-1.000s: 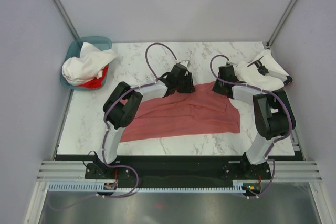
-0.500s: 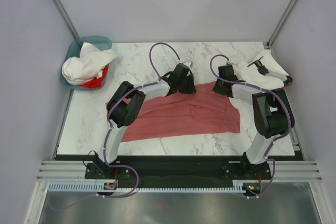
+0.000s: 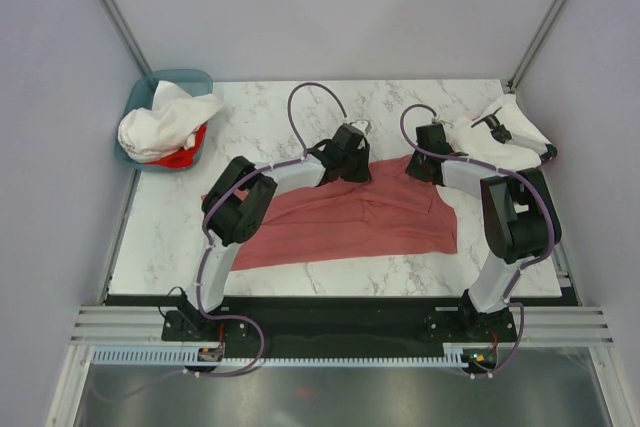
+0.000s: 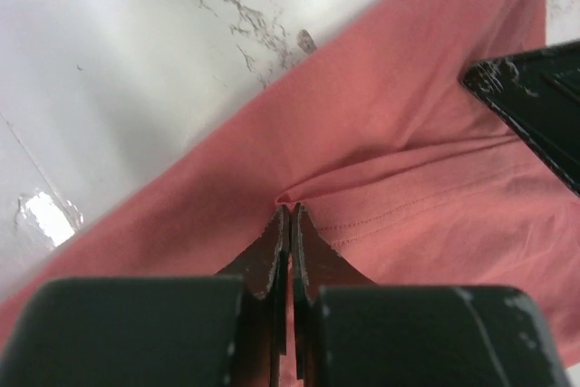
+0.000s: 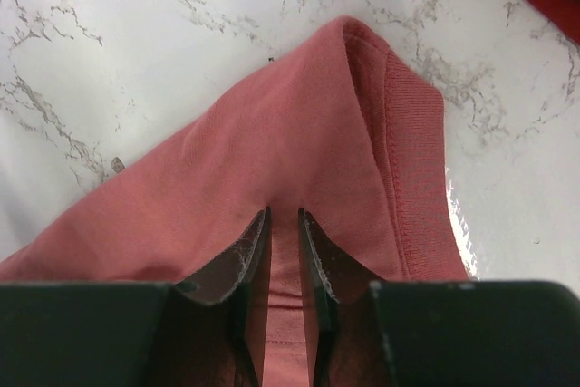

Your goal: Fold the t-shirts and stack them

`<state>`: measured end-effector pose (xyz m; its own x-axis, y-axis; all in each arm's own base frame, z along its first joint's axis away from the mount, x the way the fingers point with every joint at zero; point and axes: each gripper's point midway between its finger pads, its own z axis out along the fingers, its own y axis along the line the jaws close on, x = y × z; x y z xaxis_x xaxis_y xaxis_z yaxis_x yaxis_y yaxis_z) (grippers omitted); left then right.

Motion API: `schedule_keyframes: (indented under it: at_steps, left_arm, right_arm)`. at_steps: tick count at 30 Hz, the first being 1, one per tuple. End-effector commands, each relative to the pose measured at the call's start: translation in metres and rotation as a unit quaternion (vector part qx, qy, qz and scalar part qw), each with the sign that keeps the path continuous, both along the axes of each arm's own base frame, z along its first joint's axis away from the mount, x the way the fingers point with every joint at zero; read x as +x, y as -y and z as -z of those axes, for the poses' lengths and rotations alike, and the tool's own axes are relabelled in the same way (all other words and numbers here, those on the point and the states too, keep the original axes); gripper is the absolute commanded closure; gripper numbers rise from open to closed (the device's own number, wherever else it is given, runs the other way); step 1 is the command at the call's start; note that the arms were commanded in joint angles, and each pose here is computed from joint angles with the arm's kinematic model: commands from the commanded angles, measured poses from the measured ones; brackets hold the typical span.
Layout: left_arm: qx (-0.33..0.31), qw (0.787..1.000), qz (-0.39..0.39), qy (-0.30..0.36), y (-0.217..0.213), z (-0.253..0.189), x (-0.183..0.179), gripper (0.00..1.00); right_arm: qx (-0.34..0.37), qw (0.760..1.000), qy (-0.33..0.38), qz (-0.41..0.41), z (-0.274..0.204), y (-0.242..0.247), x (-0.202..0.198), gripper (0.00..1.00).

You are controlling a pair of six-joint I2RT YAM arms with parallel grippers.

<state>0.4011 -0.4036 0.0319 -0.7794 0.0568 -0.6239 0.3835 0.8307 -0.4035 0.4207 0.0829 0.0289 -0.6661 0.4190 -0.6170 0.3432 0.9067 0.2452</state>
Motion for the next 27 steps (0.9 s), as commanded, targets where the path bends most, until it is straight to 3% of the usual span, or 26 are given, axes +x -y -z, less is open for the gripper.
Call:
schedule_keyframes:
  at_steps: [1, 12, 27]
  left_arm:
    - [-0.016, 0.998, 0.03, 0.046, 0.006, -0.035, -0.013, 0.98]
    - [-0.082, 0.989, 0.053, 0.111, 0.0, -0.085, -0.046, 0.98]
    - [-0.108, 0.987, 0.108, 0.052, -0.014, -0.064, -0.126, 0.98]
  right_arm:
    - [0.001, 1.0, 0.013, 0.013, -0.008, 0.003, 0.012, 0.74]
    - [0.005, 1.0, 0.002, 0.019, -0.003, 0.006, 0.01, 0.74]
    - [0.012, 1.0, -0.003, 0.021, -0.002, 0.008, 0.008, 0.73]
